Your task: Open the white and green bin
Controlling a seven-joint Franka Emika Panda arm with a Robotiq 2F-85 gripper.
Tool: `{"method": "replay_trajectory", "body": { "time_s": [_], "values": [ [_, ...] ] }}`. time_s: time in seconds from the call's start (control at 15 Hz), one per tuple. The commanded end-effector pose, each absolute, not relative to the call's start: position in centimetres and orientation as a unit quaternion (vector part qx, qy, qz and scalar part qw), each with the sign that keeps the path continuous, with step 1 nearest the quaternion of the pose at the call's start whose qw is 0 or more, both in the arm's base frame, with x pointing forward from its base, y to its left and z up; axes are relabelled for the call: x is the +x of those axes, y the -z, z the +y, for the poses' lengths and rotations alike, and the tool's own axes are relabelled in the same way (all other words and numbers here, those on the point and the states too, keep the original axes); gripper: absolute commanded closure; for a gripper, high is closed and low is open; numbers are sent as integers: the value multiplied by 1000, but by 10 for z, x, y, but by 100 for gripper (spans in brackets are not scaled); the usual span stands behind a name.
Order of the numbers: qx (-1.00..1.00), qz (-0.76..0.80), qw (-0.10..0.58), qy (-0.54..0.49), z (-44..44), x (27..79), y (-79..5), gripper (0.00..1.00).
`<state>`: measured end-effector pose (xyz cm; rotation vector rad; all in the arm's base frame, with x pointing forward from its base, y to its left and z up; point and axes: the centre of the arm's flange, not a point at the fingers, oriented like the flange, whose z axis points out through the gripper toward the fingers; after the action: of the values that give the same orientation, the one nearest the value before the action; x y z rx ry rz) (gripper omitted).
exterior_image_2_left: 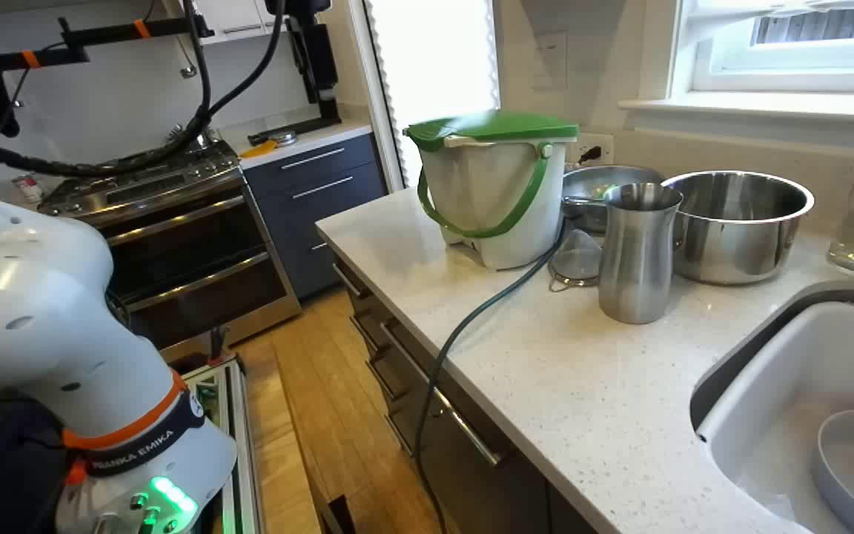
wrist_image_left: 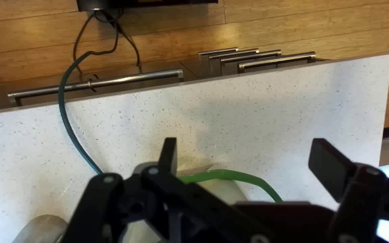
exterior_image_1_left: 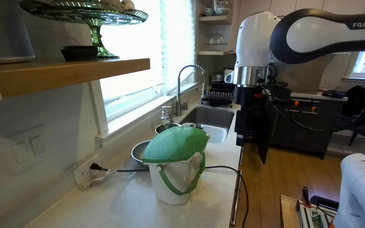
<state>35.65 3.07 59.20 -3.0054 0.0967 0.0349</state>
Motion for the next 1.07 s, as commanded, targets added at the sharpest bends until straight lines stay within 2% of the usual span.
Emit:
{"method": "replay_trajectory", "body": {
  "time_s": [0.0,0.4,0.73,1.0],
  "values": [
    [-997,32,67,-12,31,356,-592,0],
    [-997,32,67,-12,31,356,-592,0],
    [-995,60,32,69,-7,370,-666,0],
    [-992,-13,-7,124,-36,401,-707,0]
  ]
}}
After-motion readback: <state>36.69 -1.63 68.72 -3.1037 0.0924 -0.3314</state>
